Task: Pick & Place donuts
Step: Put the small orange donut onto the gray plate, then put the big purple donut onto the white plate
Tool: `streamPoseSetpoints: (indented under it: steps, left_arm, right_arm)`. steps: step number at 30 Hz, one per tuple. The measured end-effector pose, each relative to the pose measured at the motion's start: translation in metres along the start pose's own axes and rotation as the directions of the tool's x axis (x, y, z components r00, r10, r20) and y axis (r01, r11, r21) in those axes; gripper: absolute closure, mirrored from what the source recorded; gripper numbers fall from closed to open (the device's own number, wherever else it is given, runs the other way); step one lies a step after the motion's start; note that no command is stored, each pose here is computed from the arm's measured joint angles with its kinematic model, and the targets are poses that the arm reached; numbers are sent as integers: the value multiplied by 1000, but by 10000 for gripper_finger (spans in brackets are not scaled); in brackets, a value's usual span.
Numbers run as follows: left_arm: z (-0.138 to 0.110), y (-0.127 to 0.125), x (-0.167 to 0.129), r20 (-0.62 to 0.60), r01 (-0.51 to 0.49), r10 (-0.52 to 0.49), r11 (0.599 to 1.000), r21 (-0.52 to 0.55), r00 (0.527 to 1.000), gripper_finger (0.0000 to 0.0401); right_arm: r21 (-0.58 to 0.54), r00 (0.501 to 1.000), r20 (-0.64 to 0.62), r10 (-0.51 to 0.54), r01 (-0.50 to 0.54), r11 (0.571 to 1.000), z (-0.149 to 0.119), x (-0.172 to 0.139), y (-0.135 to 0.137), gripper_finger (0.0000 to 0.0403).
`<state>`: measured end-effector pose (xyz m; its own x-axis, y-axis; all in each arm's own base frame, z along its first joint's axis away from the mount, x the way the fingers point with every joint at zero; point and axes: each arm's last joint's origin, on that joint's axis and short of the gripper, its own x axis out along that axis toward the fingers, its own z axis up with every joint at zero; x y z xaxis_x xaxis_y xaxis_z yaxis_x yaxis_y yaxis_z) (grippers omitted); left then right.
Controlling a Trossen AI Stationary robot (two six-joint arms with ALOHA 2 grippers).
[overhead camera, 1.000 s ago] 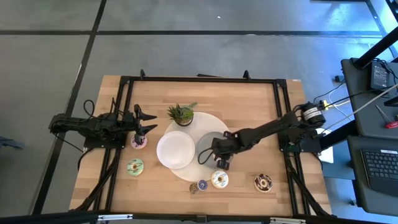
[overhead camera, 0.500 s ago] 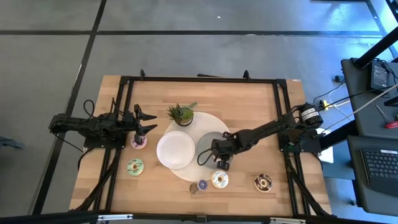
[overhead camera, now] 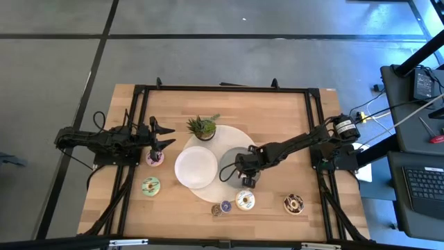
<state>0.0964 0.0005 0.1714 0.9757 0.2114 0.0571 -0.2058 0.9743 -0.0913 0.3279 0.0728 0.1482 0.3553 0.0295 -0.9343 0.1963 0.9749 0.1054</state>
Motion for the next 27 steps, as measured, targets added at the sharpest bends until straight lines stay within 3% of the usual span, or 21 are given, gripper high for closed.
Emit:
streamPoseSetpoints:
  steps: [3, 14, 27]
  left_arm:
    - [0, 0, 0, 0, 0, 0, 1000, 0, 1000, 211]
    - [0, 0, 0, 0, 0, 0, 1000, 1, 1000, 211]
    - [0, 0, 0, 0, 0, 0, 1000, -7, 1000, 212]
  right_arm:
    - [-19, 1000, -8, 15, -16, 1000, 0, 0, -1, 359]
    - [-8, 999, -23, 34, -35, 999, 3, -3, -1, 253]
    - [-68, 990, -139, -29, 19, 998, 17, -34, 3, 233]
